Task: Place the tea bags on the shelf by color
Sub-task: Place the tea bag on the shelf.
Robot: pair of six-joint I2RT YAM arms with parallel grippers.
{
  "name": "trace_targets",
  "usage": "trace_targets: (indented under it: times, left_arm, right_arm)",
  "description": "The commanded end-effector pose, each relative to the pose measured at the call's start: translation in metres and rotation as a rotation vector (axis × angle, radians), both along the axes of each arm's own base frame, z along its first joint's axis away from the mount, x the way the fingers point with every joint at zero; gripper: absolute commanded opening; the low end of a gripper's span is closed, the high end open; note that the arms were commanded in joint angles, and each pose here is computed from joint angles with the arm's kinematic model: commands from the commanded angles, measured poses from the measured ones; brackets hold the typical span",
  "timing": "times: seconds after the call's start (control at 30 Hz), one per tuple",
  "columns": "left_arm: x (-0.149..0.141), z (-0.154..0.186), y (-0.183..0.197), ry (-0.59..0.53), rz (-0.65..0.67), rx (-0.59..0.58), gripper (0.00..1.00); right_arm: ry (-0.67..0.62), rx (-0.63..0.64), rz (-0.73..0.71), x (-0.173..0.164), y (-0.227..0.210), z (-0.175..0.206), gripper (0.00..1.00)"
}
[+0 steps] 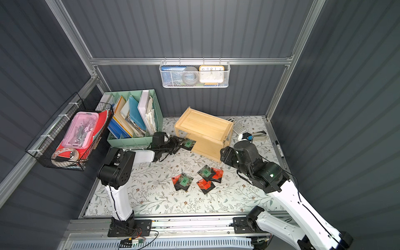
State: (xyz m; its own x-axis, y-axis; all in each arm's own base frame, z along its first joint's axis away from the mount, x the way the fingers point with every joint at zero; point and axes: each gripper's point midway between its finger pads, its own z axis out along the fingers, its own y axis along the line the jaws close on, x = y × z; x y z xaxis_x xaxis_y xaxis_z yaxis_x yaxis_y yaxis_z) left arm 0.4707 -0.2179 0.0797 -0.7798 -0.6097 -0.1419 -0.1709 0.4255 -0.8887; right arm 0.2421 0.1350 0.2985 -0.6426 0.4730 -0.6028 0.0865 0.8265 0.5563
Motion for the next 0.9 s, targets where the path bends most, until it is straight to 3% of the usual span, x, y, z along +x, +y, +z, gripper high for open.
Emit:
trace_targets:
  times: [0.0,0.47,0.87]
  left_arm:
    - [0.003,0.009,-0.001,-0.032,-0.022,0.003,0.65]
    - [-0.020,-0.003,0.005,0.014,-0.026,0.028,0.67]
    - [-0.013,-0.014,-0.004,0.032,-0.063,0.027,0.67]
  right_arm:
    - [0.016,-0.020,-0.017,0.000,-0.004,-0.007,0.64]
    - [0.024,-0.020,-0.011,0.005,0.001,-0.010,0.64]
    - [0.023,-0.021,-0.018,0.004,-0.001,-0.009,0.63]
